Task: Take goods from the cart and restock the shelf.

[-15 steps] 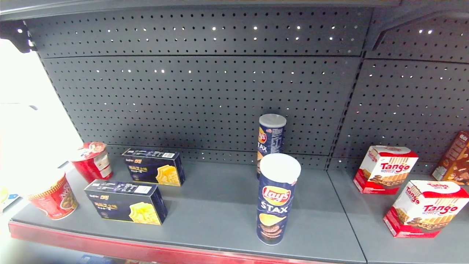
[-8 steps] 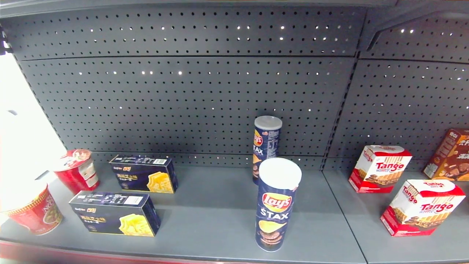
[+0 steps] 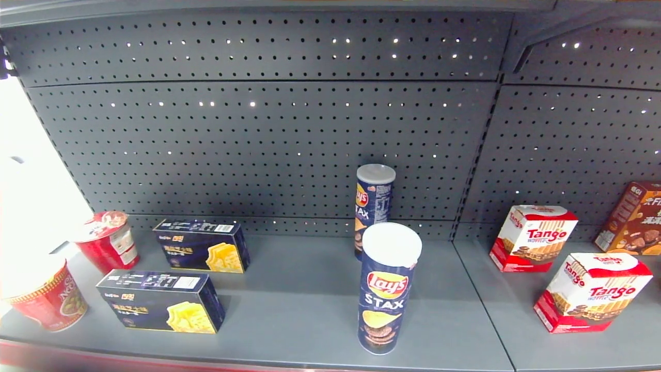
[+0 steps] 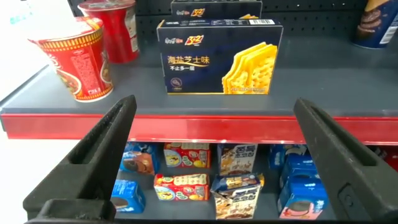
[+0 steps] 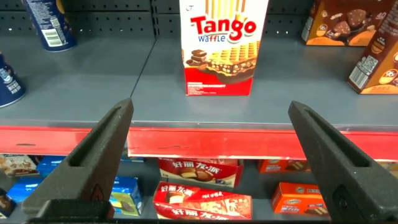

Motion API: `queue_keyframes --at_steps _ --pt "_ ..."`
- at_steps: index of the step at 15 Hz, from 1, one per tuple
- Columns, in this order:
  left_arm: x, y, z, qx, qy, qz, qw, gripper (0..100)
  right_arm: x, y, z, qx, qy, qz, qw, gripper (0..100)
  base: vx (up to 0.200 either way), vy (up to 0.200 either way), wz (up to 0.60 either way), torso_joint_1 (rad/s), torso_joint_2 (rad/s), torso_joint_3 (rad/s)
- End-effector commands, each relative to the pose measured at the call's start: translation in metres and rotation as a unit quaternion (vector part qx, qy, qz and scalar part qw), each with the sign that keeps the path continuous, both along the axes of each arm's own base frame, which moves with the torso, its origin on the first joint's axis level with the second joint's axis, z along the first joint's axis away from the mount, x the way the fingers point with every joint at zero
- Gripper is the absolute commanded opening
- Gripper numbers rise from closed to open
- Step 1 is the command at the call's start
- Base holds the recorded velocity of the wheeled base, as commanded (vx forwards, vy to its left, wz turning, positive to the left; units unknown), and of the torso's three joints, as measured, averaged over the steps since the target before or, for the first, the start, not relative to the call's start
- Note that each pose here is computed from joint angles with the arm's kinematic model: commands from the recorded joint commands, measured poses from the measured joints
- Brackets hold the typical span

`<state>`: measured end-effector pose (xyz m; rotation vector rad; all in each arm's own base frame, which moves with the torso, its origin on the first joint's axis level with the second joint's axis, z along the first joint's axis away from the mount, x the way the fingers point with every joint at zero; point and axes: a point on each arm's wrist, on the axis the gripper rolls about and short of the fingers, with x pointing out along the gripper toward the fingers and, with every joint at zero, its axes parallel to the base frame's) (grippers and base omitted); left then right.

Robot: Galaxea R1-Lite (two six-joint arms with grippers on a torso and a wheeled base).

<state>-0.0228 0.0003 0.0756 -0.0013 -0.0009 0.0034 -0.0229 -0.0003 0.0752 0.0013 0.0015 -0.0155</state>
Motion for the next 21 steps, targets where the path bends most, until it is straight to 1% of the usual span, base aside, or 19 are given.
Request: queue_keyframes --at_steps 1,6,7,9,13,15,21 --pt "0.0 0.0 0.0 0.0 0.0 0.0 1.0 100 0.0001 0.0 0.0 -0.001 0.001 0.0 1.0 100 0.0 0.0 0.0 0.0 0.0 0.0" --pt "0.0 -0.0001 0.0 0.003 0.0 -0.002 1.0 100 0.0001 0.0 0.0 0.0 0.001 0.0 1.0 100 0.0 0.0 0.0 0.0 0.0 0.0" --pt "0.0 -0.0001 0.0 0.001 0.0 -0.002 1.0 100 0.0001 0.0 0.0 0.0 0.001 0.0 1.0 100 0.0 0.0 0.0 0.0 0.0 0.0" --pt "0.0 0.0 0.0 0.0 0.0 -0.001 1.0 100 0.0001 0.0 0.0 0.0 0.001 0.0 1.0 100 -0.2 0.0 0.0 0.0 0.0 0.002" --pt "0.0 0.0 0.0 0.001 0.0 -0.001 1.0 100 0.0001 0.0 0.0 -0.001 0.001 0.0 1.0 100 0.0 0.0 0.0 0.0 0.0 0.0" --pt "0.0 0.0 0.0 0.001 0.0 -0.001 1.0 100 0.0001 0.0 0.0 -0.001 0.001 0.0 1.0 100 0.0 0.0 -0.6 0.017 0.01 0.002" --pt "0.0 0.0 0.0 0.0 0.0 0.0 1.0 100 0.0001 0.0 0.0 0.0 0.001 0.0 1.0 100 0.0 0.0 0.0 0.0 0.0 0.0"
